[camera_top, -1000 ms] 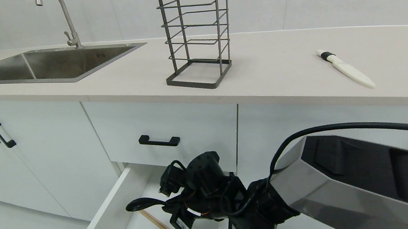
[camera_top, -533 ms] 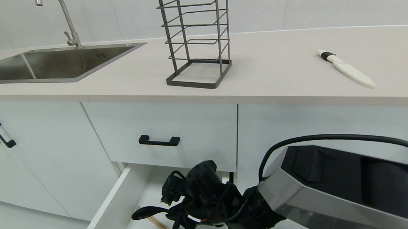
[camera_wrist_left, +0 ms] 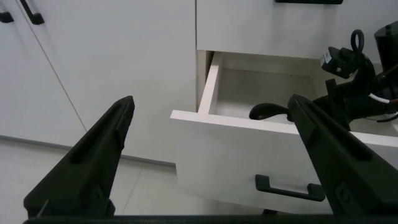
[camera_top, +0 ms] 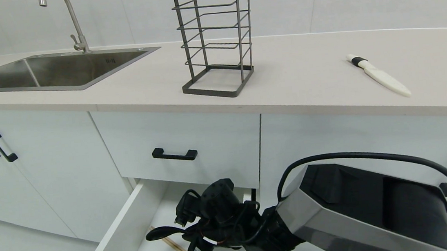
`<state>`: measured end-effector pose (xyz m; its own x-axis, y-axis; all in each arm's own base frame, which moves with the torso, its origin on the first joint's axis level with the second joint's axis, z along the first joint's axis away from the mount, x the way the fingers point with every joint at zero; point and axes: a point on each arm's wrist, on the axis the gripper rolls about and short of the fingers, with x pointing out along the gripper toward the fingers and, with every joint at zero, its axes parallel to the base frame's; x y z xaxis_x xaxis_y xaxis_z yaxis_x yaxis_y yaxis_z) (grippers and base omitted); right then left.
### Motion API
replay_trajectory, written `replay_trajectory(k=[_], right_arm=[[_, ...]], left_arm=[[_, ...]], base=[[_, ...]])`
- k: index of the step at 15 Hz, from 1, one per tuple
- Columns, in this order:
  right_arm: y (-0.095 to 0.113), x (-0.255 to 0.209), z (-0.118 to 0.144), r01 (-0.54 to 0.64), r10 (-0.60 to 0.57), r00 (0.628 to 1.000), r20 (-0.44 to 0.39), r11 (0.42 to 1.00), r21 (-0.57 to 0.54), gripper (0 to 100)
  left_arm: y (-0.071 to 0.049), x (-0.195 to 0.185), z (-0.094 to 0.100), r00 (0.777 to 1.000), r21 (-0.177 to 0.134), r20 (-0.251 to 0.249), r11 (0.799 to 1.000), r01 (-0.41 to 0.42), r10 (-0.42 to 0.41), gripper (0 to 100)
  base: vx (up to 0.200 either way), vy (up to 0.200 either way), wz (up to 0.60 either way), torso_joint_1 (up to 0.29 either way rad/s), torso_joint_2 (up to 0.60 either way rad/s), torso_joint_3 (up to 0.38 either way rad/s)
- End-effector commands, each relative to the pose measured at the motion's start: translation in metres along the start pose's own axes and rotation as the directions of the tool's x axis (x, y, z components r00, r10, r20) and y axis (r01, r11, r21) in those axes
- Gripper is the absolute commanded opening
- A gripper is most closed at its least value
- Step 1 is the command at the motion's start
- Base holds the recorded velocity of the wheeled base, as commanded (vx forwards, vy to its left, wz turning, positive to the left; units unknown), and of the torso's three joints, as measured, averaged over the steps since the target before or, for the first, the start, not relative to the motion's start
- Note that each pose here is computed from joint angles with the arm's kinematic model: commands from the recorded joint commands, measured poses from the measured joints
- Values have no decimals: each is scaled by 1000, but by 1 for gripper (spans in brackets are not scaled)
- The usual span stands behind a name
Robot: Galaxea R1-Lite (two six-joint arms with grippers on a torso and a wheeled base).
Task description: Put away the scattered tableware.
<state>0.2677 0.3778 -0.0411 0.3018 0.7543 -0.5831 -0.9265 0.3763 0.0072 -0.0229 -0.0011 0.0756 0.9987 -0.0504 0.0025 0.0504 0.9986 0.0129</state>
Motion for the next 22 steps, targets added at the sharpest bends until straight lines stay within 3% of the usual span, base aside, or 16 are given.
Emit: replay_trajectory(k=[1,6,7,15,22], right_arm=[[0,4,-4,5,-5,1000,-13,1000,1,0],[4,11,-6,-2,2,1000,-23,1000,-6,0],[4,12,-6,-2,2,1000,-25,1000,-5,100],[7,7,0,-4,4,1000,7,999,-38,100],[19,-71,28,8,-2,996,87,998,-65,100]], left_arm=[[0,0,0,1000,-1,-1,1000,0,0,100],[0,0,0,1000,-1,-1,1000,0,0,100],[0,0,0,1000,-1,-1,1000,0,0,100],[0,0,0,1000,1,-1,1000,0,0,100],[0,0,0,1000,-1,-1,1000,0,0,100]], base=[[0,0,0,0,0,0],[0,0,0,0,0,0],[0,0,0,0,0,0],[0,0,0,0,0,0],[0,0,0,0,0,0]])
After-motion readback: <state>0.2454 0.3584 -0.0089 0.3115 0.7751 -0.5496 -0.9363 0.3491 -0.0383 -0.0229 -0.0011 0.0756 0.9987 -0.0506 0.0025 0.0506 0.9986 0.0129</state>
